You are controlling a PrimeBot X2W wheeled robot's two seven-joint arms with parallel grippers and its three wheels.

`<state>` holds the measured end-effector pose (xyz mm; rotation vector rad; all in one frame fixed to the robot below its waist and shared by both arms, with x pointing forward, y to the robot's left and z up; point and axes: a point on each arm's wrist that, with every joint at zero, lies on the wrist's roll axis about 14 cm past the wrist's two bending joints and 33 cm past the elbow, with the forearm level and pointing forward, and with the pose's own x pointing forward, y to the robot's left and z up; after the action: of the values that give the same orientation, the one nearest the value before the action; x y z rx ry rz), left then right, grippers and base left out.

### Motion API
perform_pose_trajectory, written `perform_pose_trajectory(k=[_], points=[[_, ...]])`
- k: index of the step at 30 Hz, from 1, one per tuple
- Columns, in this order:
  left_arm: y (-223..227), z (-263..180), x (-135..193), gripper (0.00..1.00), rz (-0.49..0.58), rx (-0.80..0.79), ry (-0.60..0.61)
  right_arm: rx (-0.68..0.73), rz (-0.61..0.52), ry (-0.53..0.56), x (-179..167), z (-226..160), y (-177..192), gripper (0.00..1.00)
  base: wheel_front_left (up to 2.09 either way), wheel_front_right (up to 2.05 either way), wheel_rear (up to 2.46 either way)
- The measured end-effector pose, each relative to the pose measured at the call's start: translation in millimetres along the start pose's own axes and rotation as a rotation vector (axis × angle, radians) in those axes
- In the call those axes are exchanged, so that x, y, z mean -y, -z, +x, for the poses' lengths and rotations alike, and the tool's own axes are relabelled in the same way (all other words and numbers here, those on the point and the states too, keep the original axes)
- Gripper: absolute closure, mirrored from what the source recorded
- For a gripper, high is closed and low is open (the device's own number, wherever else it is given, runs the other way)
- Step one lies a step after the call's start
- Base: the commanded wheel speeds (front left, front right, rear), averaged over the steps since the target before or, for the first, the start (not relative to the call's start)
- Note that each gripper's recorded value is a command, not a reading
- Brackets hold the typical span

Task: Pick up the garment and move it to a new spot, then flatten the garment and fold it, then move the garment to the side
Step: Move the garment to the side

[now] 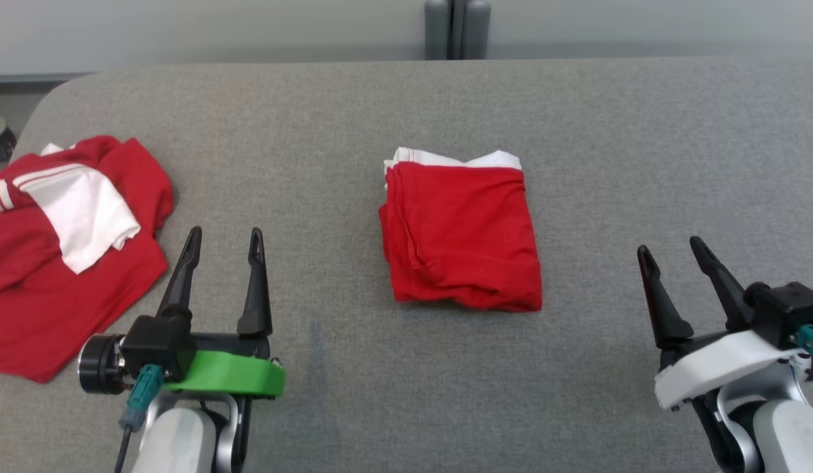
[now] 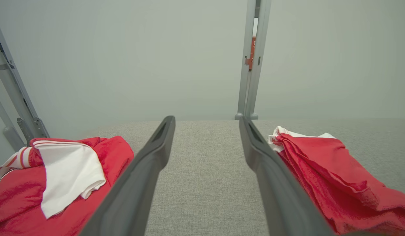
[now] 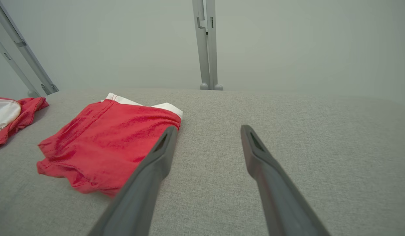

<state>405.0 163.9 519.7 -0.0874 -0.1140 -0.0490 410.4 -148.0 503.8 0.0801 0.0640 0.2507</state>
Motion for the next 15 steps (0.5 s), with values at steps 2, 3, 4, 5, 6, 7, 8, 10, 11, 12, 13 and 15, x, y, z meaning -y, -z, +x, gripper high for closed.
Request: perform_pose_trajectory(k=[2, 3, 4, 5, 6, 7, 8, 10, 11, 12, 13, 15], points=[[1.7, 9.3, -2.3, 0.0, 0.0, 0.002, -0.003, -0.041, 0.003, -0.041, -8.6, 17.9, 14.1, 0.0, 0.0, 0.0, 0.0], [3.1, 12.5, -3.7, 0.0, 0.0, 0.001, -0.007, -0.057, 0.004, -0.056, -11.4, 24.9, 19.7, 0.0, 0.0, 0.0, 0.0], [5.1, 16.3, -5.7, 0.0, -0.001, -0.002, -0.013, -0.077, 0.013, -0.078, -17.1, 33.5, 27.4, 0.0, 0.0, 0.0, 0.0], [7.0, 20.3, -8.1, 0.0, -0.001, -0.004, -0.021, -0.097, 0.018, -0.099, -22.6, 42.6, 35.3, 0.0, 0.0, 0.0, 0.0], [8.6, 23.8, -11.1, 0.0, 0.0, -0.004, -0.029, -0.117, 0.023, -0.116, -27.0, 51.1, 43.1, 0.0, 0.0, 0.0, 0.0], [9.3, 26.7, -13.8, 0.0, 0.001, -0.003, -0.035, -0.131, 0.028, -0.128, -30.1, 57.6, 49.3, 0.0, 0.0, 0.0, 0.0], [10.2, 29.9, -16.9, 0.0, 0.003, -0.002, -0.044, -0.152, 0.037, -0.143, -34.5, 65.1, 58.2, 0.0, 0.0, 0.0, 0.0], [14.5, 32.1, -23.0, 0.0, 0.005, -0.011, -0.06, -0.207, 0.054, -0.163, -40.8, 74.6, 78.4, 0.0, 0.0, 0.0, 0.0], [18.0, 31.5, -27.0, 0.0, 0.008, -0.02, -0.072, -0.238, 0.063, -0.174, -44.8, 78.0, 89.7, 0.0, 0.0, 0.0, 0.0], [21.1, 30.8, -30.4, 0.0, 0.013, -0.029, -0.081, -0.275, 0.07, -0.184, -48.6, 80.3, 101.6, 0.0, 0.0, 0.0, 0.0], [23.6, 30.2, -33.7, 0.0, 0.02, -0.036, -0.09, -0.31, 0.078, -0.197, -53.1, 82.3, 112.4, 0.0, 0.0, 0.0, 0.0], [27.4, 29.3, -38.5, 0.0, 0.026, -0.046, -0.101, -0.353, 0.091, -0.223, -62.6, 85.3, 126.1, 0.0, 0.0, 0.0, 0.0]])
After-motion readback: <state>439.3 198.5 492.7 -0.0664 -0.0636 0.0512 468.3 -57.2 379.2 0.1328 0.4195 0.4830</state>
